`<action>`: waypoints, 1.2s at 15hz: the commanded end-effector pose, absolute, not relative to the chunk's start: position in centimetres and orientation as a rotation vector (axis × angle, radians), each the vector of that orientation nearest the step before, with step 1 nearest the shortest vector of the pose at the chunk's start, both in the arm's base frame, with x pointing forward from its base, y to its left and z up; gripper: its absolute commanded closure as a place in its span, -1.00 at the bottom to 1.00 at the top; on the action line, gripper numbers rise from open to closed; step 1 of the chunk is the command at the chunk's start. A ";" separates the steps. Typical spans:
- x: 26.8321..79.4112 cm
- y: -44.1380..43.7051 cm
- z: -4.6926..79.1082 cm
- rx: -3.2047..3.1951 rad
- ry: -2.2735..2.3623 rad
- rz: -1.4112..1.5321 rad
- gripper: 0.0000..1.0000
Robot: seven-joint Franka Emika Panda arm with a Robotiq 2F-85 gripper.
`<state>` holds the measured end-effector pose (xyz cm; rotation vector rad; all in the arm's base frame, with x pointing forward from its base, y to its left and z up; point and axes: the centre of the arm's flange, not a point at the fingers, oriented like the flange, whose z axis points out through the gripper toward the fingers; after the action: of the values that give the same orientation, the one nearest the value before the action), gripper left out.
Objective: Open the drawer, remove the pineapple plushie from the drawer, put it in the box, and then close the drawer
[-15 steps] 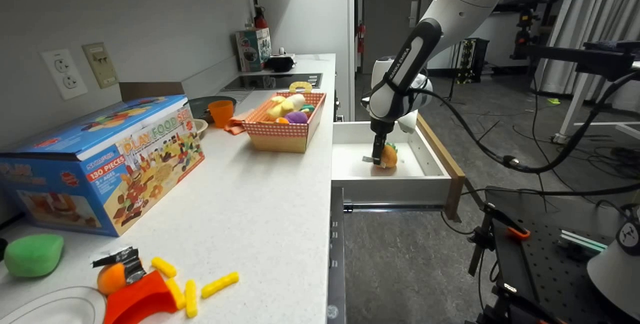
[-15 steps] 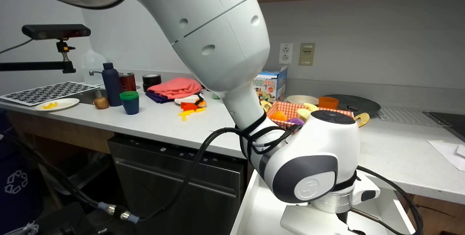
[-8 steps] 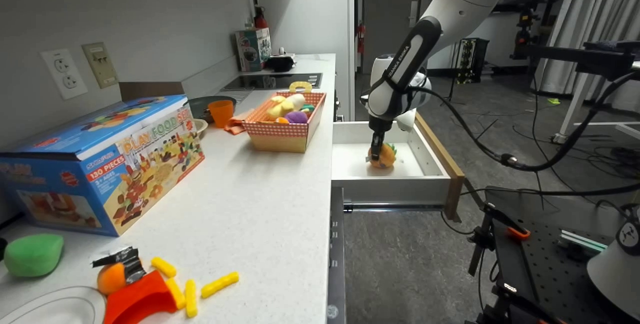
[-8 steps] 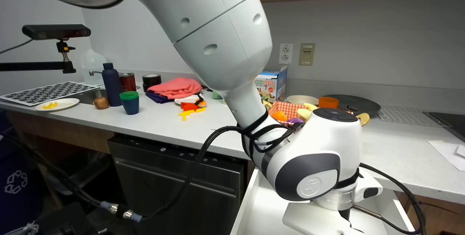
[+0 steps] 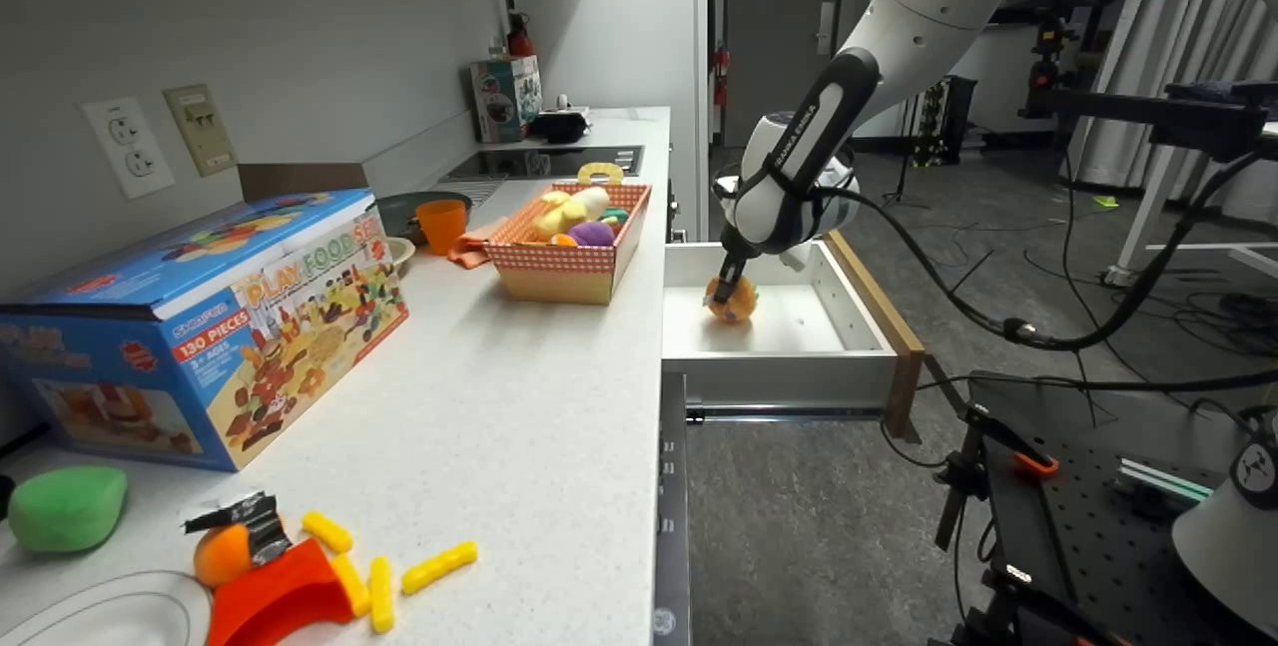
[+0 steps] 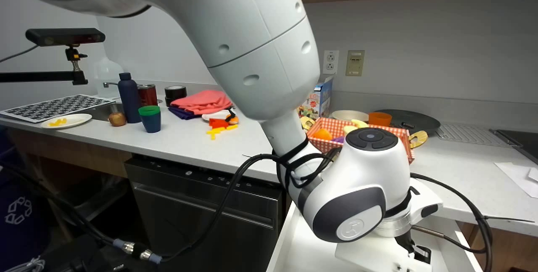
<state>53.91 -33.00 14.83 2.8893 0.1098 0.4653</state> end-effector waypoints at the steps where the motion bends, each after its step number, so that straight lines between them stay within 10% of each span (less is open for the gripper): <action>1: 54.4 -33.8 14.1 2.864 0.258 0.530 0.91; 7: 53.8 -32.7 13.6 3.045 0.409 0.442 0.91; 8: 53.9 -32.0 13.8 2.984 0.360 0.473 0.62; 18: 53.6 -32.5 13.9 2.979 0.414 0.440 0.91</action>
<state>53.69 -32.30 13.96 3.0095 0.3787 0.4580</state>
